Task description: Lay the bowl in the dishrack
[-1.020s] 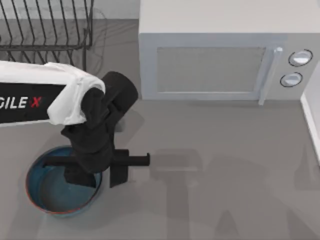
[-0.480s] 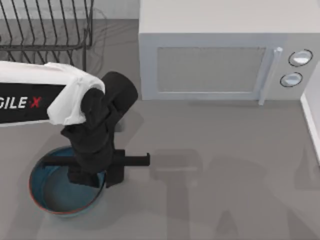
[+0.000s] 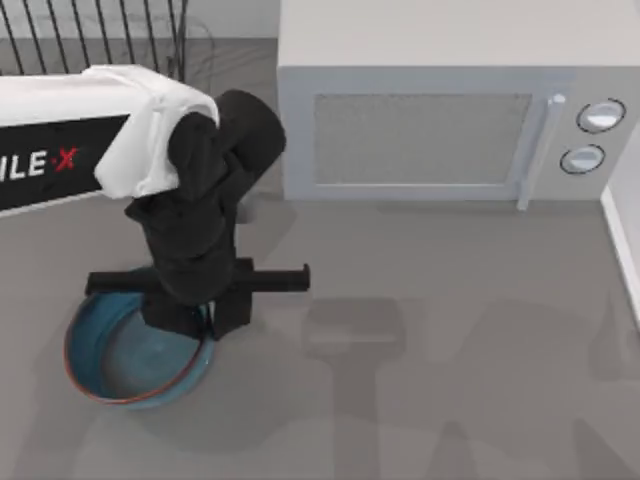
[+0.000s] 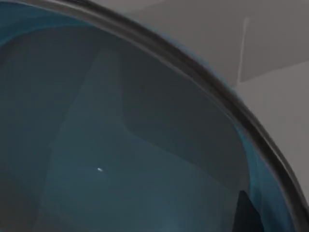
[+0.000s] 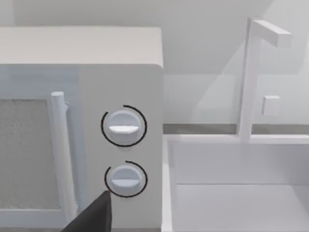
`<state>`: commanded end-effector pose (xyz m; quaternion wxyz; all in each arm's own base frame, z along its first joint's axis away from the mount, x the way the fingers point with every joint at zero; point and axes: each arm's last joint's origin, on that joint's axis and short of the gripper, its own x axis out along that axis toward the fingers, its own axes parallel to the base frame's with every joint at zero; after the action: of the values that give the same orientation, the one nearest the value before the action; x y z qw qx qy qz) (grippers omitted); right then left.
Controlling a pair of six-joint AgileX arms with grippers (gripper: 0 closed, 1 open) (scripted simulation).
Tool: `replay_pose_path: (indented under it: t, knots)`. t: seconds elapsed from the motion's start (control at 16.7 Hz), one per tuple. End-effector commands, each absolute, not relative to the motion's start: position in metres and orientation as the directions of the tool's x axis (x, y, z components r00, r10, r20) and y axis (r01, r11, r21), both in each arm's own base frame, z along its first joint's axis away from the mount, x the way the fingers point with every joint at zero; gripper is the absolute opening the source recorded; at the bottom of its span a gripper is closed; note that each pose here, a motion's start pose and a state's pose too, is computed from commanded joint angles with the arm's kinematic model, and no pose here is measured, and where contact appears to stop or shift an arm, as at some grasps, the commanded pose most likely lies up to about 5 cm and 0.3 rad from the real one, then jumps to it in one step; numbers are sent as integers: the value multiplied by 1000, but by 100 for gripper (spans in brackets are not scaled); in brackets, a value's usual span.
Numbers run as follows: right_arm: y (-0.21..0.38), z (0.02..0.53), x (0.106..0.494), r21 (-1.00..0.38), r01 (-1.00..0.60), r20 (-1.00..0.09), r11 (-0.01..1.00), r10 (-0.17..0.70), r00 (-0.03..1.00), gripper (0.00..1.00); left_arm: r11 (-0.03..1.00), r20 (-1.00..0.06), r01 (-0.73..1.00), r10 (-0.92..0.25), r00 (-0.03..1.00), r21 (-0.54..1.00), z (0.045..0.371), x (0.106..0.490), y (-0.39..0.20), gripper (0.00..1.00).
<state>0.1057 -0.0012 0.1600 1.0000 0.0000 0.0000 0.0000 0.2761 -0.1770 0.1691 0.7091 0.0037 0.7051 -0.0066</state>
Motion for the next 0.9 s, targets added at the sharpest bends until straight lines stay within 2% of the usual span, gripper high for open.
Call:
replay_pose_path:
  t: [0.3, 0.54, 0.66, 0.9]
  knots:
    - [-1, 160, 106, 0, 0, 0, 1000, 0, 1000, 100, 1000, -999, 15, 19, -30, 19, 252, 278, -179, 0]
    - [-1, 160, 106, 0, 0, 0, 1000, 0, 1000, 100, 1000, -1000, 19, 7, -12, 7, 312, 267, -171, 0]
    - [-1, 160, 106, 0, 0, 0, 1000, 0, 1000, 100, 1000, -1000, 20, -1, 0, -1, 327, 263, -168, 0]
    - [-1, 160, 106, 0, 0, 0, 1000, 0, 1000, 100, 1000, -1000, 18, 0, -1, 0, 327, 263, -167, 0]
